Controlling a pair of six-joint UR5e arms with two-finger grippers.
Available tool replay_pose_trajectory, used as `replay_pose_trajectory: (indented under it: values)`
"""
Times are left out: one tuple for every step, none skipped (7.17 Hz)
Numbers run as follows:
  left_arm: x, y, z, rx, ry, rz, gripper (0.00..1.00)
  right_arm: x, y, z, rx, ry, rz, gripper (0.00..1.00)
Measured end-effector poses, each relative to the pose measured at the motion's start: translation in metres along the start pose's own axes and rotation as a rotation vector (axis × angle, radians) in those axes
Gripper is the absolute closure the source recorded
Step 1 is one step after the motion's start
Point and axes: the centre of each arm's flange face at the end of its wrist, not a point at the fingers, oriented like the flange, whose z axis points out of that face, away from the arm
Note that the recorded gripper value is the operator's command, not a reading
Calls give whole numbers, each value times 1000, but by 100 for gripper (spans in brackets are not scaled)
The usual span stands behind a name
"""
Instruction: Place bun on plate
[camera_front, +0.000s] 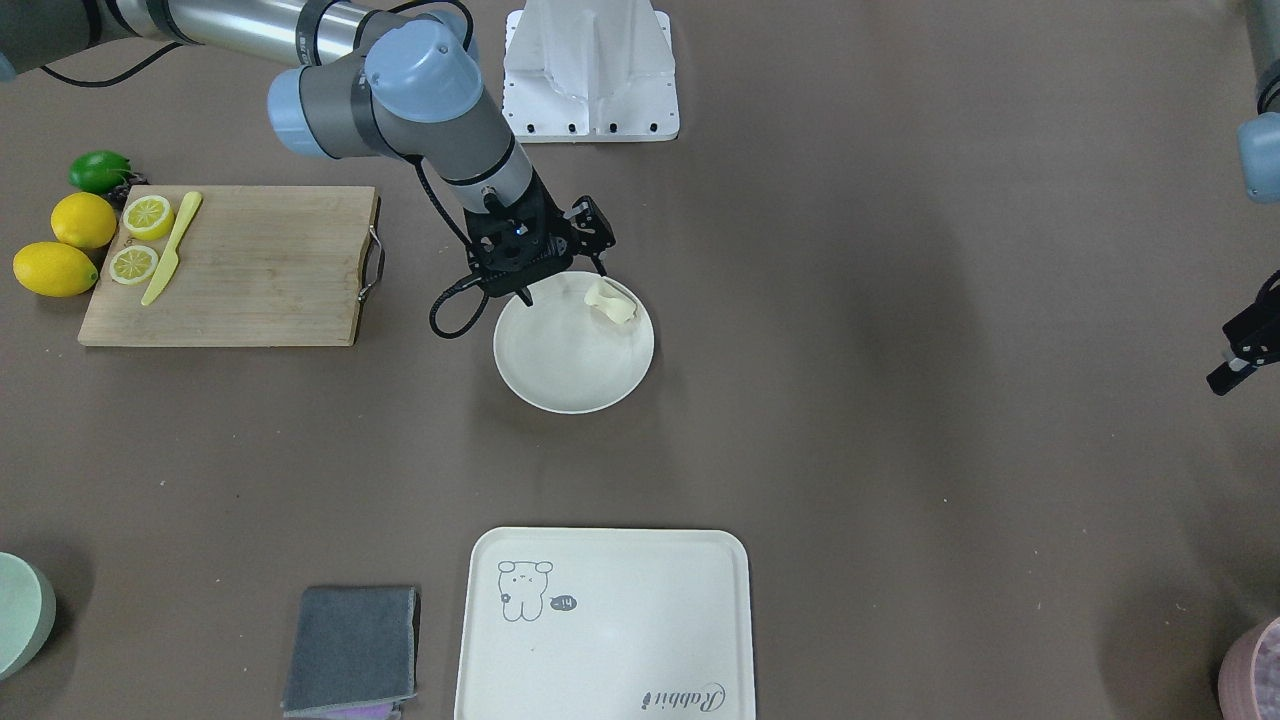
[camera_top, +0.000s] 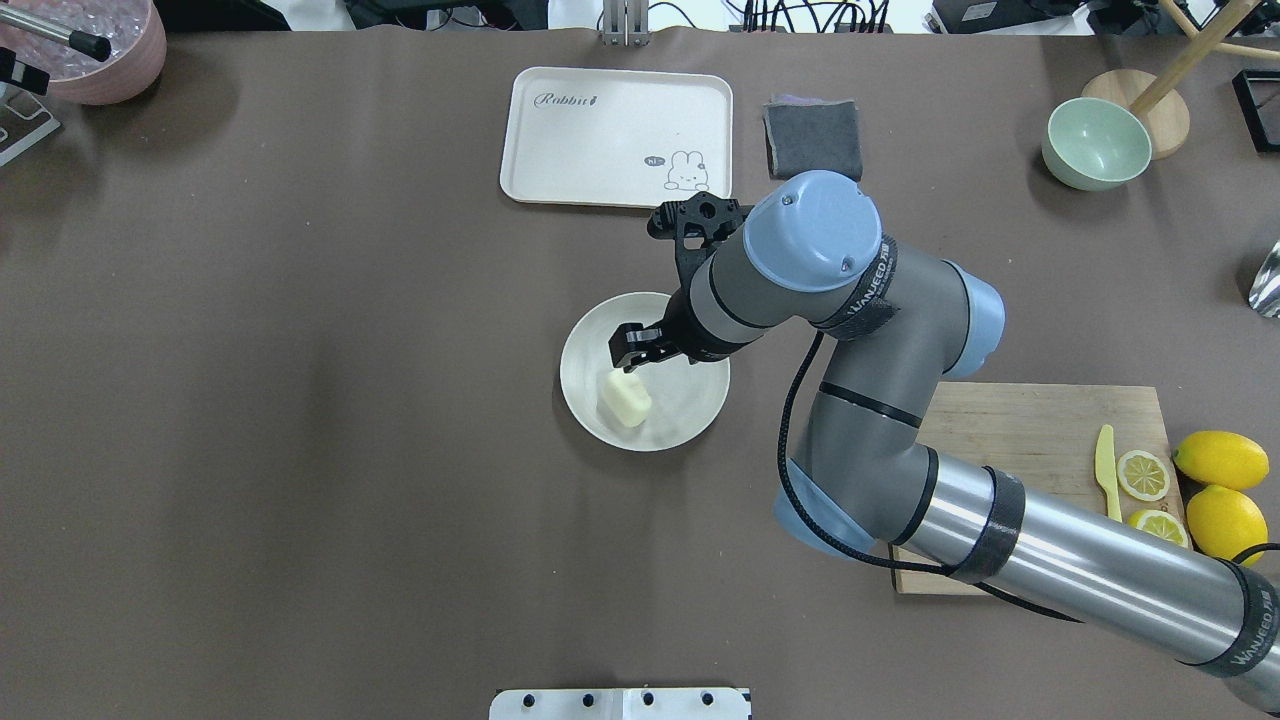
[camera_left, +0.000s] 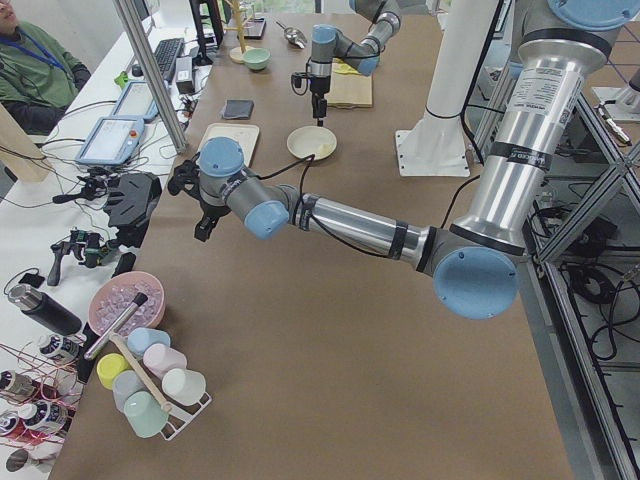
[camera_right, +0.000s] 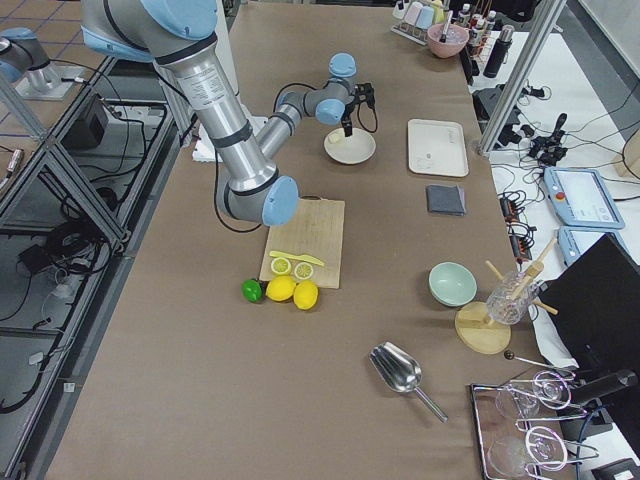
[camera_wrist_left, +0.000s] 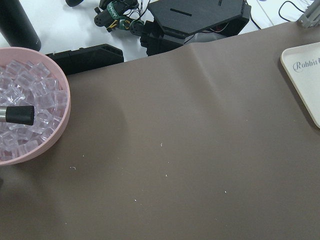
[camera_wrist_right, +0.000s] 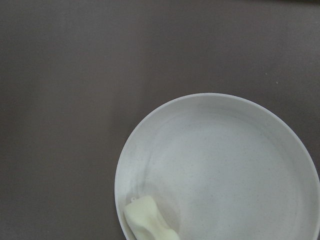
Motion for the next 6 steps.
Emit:
replay_pose_trajectory:
  values:
    - [-1,0,0,-1,0,-2,2,0,-3,-6,14,-14,-3,0]
    - [-1,0,0,0,0,-4,2,9,-11,-15,34,-17,4,0]
    - [-2,0,-2,0,-2,-8,2,30,-22,-25,57,0,28,0]
    - [-5,0,-3,1,-7,-18,2,62,-37,-38,85,33,61,0]
    - [-8,-2,-8,7,-13,-28,2,99,-60,-58,109,71,95,0]
    - [-12,-8,-11,13,-20,-39,2,140,-87,-88,112,113,113,0]
